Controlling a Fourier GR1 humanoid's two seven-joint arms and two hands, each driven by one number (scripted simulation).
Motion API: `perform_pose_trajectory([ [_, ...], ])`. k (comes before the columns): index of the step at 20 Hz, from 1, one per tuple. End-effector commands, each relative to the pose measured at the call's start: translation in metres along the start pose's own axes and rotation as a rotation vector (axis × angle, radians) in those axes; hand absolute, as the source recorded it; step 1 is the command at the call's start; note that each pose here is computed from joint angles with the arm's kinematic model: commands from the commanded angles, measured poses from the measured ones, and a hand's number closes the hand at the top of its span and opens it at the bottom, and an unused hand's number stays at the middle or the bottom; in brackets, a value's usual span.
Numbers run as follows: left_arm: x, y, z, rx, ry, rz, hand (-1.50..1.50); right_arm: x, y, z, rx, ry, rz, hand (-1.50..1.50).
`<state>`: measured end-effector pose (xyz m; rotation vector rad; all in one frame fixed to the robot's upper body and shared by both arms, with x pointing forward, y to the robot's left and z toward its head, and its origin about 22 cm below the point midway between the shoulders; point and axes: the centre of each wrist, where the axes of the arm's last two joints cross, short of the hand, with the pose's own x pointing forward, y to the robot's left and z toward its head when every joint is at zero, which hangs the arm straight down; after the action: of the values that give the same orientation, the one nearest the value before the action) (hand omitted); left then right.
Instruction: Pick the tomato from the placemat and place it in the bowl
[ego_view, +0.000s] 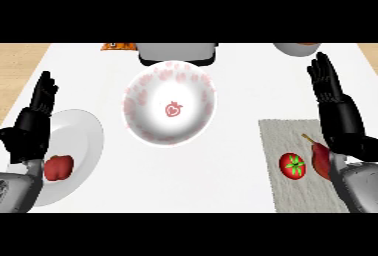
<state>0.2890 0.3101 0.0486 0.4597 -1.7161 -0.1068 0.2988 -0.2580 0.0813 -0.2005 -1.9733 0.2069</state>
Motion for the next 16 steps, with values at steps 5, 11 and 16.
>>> perform_pose_trajectory([
  [5,-0.003,0.008,0.015,-0.020,0.085,0.026,0.00,0.069,-0.077,-0.025,0.231,-0.200,0.061,1.50],
  [11,-0.011,0.023,0.021,0.004,0.192,0.070,0.00,-0.013,-0.117,0.085,-0.031,0.316,0.581,-1.50],
  [16,-0.004,0.010,0.026,-0.008,0.184,0.088,0.00,0.026,-0.090,0.158,0.083,0.221,0.607,-1.50],
])
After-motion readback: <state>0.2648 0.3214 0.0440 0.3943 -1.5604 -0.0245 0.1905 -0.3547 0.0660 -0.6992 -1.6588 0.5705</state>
